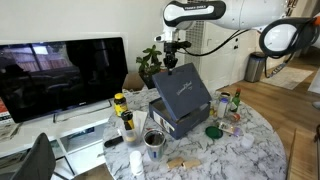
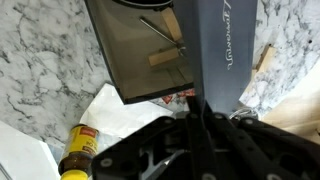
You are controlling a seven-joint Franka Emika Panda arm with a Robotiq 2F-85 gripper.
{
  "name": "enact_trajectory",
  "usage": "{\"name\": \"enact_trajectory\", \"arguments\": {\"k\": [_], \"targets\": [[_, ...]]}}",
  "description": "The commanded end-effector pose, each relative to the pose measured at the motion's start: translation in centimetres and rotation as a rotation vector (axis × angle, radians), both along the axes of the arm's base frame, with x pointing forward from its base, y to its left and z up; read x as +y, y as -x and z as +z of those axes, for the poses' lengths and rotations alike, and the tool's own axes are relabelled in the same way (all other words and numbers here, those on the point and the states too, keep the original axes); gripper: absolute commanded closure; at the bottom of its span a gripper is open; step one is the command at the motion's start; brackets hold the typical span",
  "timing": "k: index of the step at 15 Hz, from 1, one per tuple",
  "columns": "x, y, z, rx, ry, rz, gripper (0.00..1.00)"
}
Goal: Pick up the blue box lid and place it on the blue box
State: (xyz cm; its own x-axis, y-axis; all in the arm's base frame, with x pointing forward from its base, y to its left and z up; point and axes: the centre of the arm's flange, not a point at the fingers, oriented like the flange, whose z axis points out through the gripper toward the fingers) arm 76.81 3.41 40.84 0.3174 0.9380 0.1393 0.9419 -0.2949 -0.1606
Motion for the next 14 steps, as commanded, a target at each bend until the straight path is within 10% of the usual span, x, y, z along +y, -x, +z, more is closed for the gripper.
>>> {"name": "enact_trajectory", "arguments": {"k": [1,12,14], "targets": [[0.0,-3.4,0.1,-0.009,-0.009,0.028,0.99],[-0.2,-4.1,-0.9,-0.033,-0.005,0.024,0.99],[-0.1,-4.2,-1.1,-0.037,-0.008,0.019,0.71]]}}
